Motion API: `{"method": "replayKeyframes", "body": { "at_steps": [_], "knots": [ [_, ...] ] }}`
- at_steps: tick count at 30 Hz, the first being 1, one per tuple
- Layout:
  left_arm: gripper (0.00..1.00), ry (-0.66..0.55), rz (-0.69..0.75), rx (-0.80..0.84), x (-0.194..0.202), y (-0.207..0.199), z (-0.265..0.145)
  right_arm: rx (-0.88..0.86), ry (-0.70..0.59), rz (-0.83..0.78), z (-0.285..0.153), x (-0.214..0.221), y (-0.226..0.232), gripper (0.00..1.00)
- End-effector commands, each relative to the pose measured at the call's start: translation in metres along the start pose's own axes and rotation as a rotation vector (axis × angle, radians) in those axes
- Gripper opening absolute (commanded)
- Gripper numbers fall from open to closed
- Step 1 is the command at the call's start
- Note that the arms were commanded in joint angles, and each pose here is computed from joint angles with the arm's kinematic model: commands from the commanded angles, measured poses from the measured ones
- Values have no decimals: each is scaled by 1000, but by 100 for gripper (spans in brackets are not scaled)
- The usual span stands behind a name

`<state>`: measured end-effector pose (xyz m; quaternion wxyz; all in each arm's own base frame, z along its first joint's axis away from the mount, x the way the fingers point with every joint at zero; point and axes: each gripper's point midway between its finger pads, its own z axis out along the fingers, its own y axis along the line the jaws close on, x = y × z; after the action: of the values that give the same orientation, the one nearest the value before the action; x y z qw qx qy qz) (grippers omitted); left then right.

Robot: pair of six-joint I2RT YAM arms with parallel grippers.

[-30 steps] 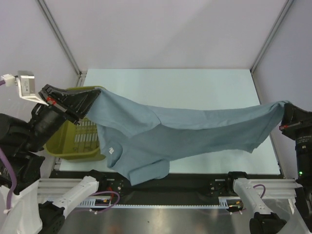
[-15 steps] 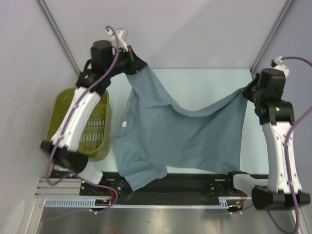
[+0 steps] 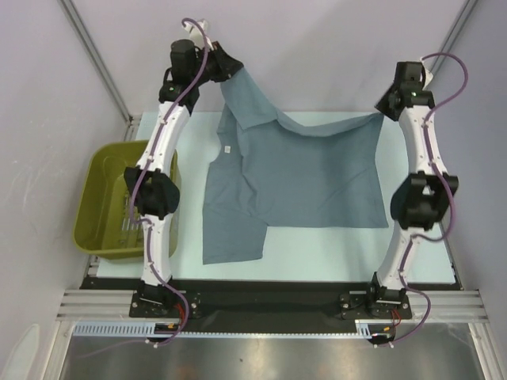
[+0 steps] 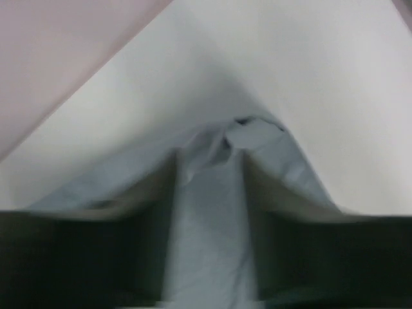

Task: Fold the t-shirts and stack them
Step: Flatten the tshirt out

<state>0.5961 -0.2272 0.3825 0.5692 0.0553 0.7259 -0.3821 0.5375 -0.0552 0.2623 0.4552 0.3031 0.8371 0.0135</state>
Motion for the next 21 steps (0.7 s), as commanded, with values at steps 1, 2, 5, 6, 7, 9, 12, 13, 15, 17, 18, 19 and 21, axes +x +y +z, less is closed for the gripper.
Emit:
{"method": "replayKeyframes", "body": {
  "at_steps": [1, 2, 5, 6, 7, 9, 12, 13, 15, 17, 18, 19, 21],
  "knots": [
    [45, -55, -13, -5, 0, 12, 17, 10, 47, 17, 14, -13, 1, 61],
    [50, -42, 0, -29, 4, 17, 16, 41, 114, 2, 13, 2, -7, 64],
    [77, -22, 33, -149, 3, 28, 2, 110, 194, -11, 8, 25, -21, 70],
    [80, -19, 40, -176, 3, 26, -3, 99, 179, -3, -13, 21, -22, 70],
    [80, 32, 33, -208, 20, 33, -7, 146, 291, -16, -8, 65, -42, 70],
    [77, 53, 61, -238, 21, 16, -25, 83, 246, 20, -43, 65, -43, 64],
    [54, 182, 82, -222, 66, -19, -54, 122, 419, 42, -61, 149, -82, 53],
    [53, 299, 94, -253, 116, -11, -66, 90, 387, 58, -80, 150, -83, 49],
    [55, 345, 124, -187, 140, -58, -98, 131, 477, 76, -92, 202, -108, 48],
    [61, 478, 94, -216, 211, -57, -135, 118, 477, 100, -103, 214, -113, 47],
    [64, 507, 73, -225, 225, -57, -151, 103, 514, 116, -106, 228, -113, 47],
    [64, 560, 23, -256, 248, -53, -184, 87, 533, 118, -109, 236, -109, 47],
    [64, 620, 9, -296, 270, -47, -215, 63, 538, 130, -112, 242, -106, 47]
  ]
}}
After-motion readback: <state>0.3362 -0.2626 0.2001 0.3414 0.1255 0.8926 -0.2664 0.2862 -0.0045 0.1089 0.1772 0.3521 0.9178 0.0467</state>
